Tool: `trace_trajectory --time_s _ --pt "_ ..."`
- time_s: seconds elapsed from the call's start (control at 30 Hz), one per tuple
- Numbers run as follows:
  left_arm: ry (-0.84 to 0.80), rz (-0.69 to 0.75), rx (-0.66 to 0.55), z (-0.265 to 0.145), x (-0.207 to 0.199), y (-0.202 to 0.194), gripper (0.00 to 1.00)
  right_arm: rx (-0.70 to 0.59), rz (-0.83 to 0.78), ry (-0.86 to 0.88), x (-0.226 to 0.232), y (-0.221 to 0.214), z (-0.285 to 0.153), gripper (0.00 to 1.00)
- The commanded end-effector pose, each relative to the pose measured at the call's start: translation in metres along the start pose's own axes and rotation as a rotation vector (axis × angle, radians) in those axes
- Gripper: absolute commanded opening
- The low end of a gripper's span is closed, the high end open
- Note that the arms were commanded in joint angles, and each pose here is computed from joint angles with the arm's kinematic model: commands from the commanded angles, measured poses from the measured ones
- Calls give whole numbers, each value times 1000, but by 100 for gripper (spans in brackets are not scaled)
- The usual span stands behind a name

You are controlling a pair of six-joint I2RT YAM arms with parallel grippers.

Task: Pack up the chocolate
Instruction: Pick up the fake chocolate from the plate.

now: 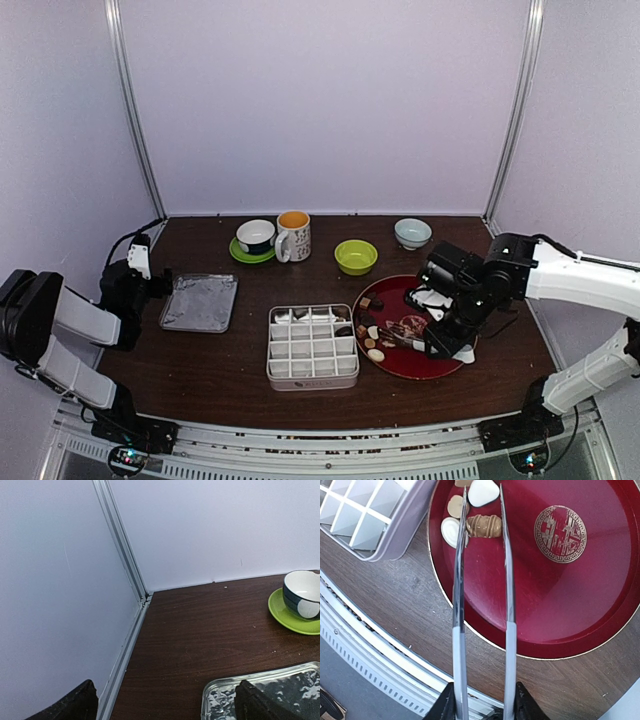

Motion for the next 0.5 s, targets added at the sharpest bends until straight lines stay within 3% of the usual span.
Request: trace_trajectory --time_s 0.0,0.47 --pt "23 -24 -52 4 5 14 98 -91 8 -13 -3 11 -22 32" --pt "23 -24 -51 4 5 13 98 -222 16 79 8 32 -47 31"
Point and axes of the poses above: each gripper's point midway between its finger pads, its own z axis out along the fingers, its own x axis along the line the jaws close on, y = z × x, the point moved 5 cm from there along -z, back along the fingers, and after that the axes turned 8 degrees about -z, right-handed, at the moved point
